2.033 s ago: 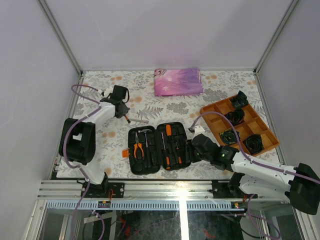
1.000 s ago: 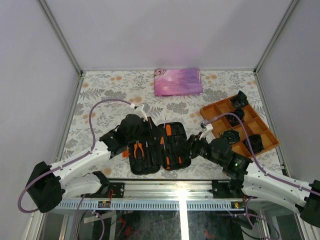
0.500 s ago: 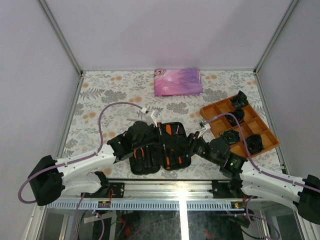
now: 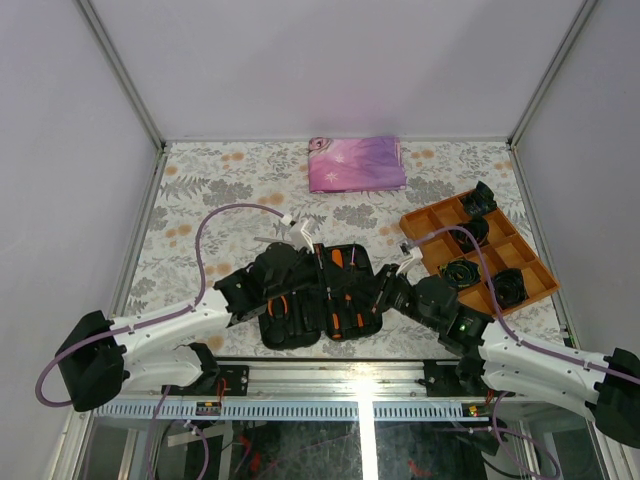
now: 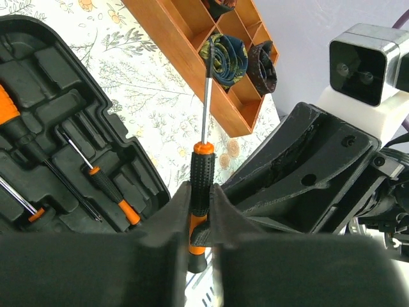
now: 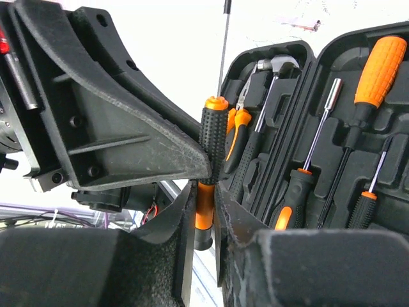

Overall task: Sort the tools into containers
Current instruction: Place the screwdriver in the storage box.

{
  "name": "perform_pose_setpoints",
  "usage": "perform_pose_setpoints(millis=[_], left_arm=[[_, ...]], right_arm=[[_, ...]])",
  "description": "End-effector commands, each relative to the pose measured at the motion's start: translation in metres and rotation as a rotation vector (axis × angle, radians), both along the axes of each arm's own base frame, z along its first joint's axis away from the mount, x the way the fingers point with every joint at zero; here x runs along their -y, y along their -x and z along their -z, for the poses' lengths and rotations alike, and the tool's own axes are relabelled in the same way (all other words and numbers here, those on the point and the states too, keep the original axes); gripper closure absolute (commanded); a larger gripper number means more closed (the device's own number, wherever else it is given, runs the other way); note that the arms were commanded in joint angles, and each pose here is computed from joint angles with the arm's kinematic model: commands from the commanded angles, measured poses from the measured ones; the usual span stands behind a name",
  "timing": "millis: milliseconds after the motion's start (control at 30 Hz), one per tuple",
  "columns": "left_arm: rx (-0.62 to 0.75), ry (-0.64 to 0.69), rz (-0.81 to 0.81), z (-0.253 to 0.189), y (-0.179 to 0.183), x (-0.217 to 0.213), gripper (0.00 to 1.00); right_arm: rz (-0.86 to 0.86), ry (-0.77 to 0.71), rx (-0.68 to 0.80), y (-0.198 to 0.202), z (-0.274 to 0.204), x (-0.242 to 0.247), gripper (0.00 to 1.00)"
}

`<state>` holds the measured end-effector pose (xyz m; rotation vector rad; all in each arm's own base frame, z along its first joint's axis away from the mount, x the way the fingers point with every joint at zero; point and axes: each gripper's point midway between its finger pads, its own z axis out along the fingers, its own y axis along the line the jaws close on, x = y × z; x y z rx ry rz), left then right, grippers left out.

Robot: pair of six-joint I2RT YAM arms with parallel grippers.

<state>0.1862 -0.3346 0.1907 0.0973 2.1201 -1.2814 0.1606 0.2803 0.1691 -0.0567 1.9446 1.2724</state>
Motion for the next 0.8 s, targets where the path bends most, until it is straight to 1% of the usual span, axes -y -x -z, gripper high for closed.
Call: perform_pose_setpoints(millis=[0, 100, 167, 300, 500, 633, 767], left_arm=[[0.045, 0.072, -0.034, -0.023, -0.005, 0.003, 0.78], [0.048, 0.066, -0.049, -0.024, -0.006, -0.001, 0.65], [0.054, 0.052, -0.065, -0.023, -0.008, -0.005, 0.58], [0.067, 0.014, -0.093, -0.021, -0.01, -0.014, 0.48], [0.074, -0.072, -0.159, -0.013, -0.017, -0.033, 0.44], [0.054, -0.132, -0.217, -0.004, -0.025, -0.048, 0.44], [0.027, -0.173, -0.237, 0.008, -0.026, -0.058, 0.44]], right_arm=[[0.051, -0.001, 0.008, -0.007, -0.011, 0.005, 0.9], [0.08, 0.044, 0.002, -0.008, -0.006, 0.013, 0.95], [0.099, 0.096, 0.0, -0.01, -0.001, 0.02, 0.98], [0.125, 0.222, -0.011, -0.009, 0.013, 0.036, 1.0], [0.122, 0.335, -0.026, -0.006, 0.027, 0.049, 1.0], [0.071, 0.4, -0.058, 0.0, 0.041, 0.046, 1.0], [0.011, 0.416, -0.086, 0.008, 0.051, 0.04, 1.0]])
